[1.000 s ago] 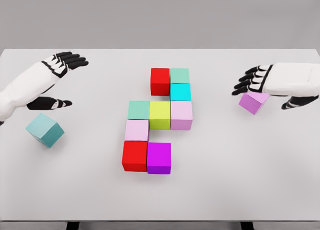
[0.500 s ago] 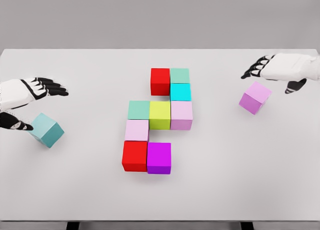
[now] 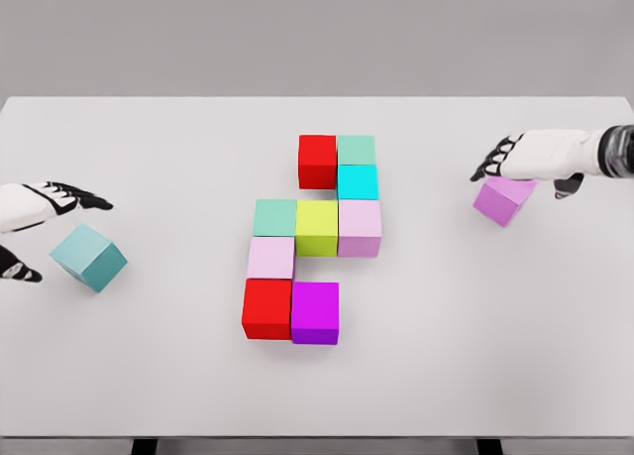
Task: Assemble the squares on the desktop into the number 2
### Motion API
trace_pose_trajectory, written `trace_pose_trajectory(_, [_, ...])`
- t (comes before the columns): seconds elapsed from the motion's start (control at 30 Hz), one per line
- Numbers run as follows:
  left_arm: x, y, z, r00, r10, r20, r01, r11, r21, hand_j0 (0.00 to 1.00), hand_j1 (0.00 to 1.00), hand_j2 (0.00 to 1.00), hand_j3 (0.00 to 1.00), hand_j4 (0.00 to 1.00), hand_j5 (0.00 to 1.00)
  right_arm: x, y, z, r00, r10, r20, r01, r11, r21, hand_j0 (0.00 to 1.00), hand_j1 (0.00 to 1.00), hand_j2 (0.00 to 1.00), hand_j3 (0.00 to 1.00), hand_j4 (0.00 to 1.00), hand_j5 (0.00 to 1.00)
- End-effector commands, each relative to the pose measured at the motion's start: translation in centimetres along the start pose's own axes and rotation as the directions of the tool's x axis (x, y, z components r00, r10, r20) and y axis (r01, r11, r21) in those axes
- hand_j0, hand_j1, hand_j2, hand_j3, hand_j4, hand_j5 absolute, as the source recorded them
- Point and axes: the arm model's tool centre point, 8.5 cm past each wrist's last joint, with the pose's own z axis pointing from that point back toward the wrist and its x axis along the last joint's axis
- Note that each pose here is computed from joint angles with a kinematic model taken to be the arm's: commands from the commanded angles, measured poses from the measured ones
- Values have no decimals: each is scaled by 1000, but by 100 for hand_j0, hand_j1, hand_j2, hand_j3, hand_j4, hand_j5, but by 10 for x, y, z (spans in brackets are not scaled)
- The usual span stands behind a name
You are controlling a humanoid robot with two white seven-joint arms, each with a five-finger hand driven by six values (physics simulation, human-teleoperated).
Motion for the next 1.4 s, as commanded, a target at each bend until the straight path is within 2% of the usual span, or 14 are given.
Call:
trace_pose_trajectory(0.0, [-9, -3, -2, 994, 71, -83, -72, 997, -2, 100, 100, 100, 100, 100, 100, -6, 9, -9, 999, -38, -9, 38, 999, 21, 100, 100, 100, 100, 100, 100])
trace_pose_trajectory(0.07, [-9, -5, -3, 993, 82, -87, -82, 997, 3, 100, 100, 100, 100, 100, 100, -6, 8, -12, 999, -43, -8, 43, 999, 19, 100, 100, 100, 100, 100, 100])
trace_pose_trajectory(0.17, [-5, -13, -9, 996, 70, -62, -72, 997, -26, 100, 100, 100, 100, 100, 100, -6, 10, -14, 999, -44, -6, 44, 999, 30, 100, 100, 100, 100, 100, 100])
trace_pose_trajectory(0.3, [-4, -24, -18, 995, 60, -77, -63, 997, -35, 100, 100, 100, 100, 100, 100, 3, 11, -27, 999, -42, 21, 41, 998, 44, 100, 100, 100, 100, 100, 100])
trace_pose_trajectory(0.47, [-3, -31, -28, 995, 33, -90, -37, 999, -35, 100, 100, 100, 100, 100, 100, 3, 16, -29, 999, -49, 22, 48, 997, 57, 98, 98, 98, 98, 98, 98])
trace_pose_trajectory(0.53, [-3, -34, -30, 995, 23, -97, -27, 999, -37, 100, 100, 100, 100, 100, 100, 4, 20, -31, 998, -54, 29, 52, 996, 71, 57, 57, 57, 57, 57, 57])
trace_pose_trajectory(0.57, [-4, -35, -32, 994, 14, -109, -19, 999, -40, 100, 100, 100, 100, 100, 100, 4, 20, -31, 998, -57, 31, 55, 996, 69, 46, 46, 46, 46, 46, 46])
trace_pose_trajectory(0.77, [-4, -40, -37, 991, -25, -133, 19, 998, -52, 100, 100, 100, 100, 100, 100, 0, 18, -26, 997, -77, 20, 76, 996, 52, 43, 43, 43, 43, 43, 43])
trace_pose_trajectory(0.9, [-3, -43, -42, 989, -40, -139, 33, 998, -51, 100, 100, 100, 100, 100, 100, 2, 5, -11, 997, -69, 44, 69, 998, 0, 46, 46, 46, 46, 46, 46])
trace_pose_trajectory(0.97, [-2, -43, -42, 990, -41, -138, 34, 998, -51, 100, 100, 100, 100, 100, 100, 11, -4, 4, 996, -47, 76, 50, 998, -36, 47, 47, 47, 47, 47, 47])
trace_pose_trajectory(1.1, [-3, -44, -43, 989, -42, -139, 35, 998, -52, 100, 100, 100, 100, 100, 100, 42, -19, 26, 989, 51, 139, -40, 996, -79, 48, 48, 48, 48, 48, 48])
trace_pose_trajectory(1.23, [-2, -45, -50, 987, -58, -149, 52, 998, -41, 100, 100, 100, 100, 100, 100, 81, -27, 56, 963, 175, 205, -156, 982, -107, 51, 51, 51, 51, 51, 51])
trace_pose_trajectory(1.27, [-2, -44, -50, 987, -58, -149, 53, 998, -40, 100, 100, 100, 100, 100, 100, 83, -25, 59, 957, 188, 222, -168, 980, -109, 52, 52, 52, 52, 52, 52])
trace_pose_trajectory(1.37, [-1, -45, -51, 988, -55, -146, 50, 998, -37, 100, 100, 100, 100, 100, 100, 87, -21, 56, 954, 174, 243, -154, 983, -101, 51, 51, 51, 51, 51, 51])
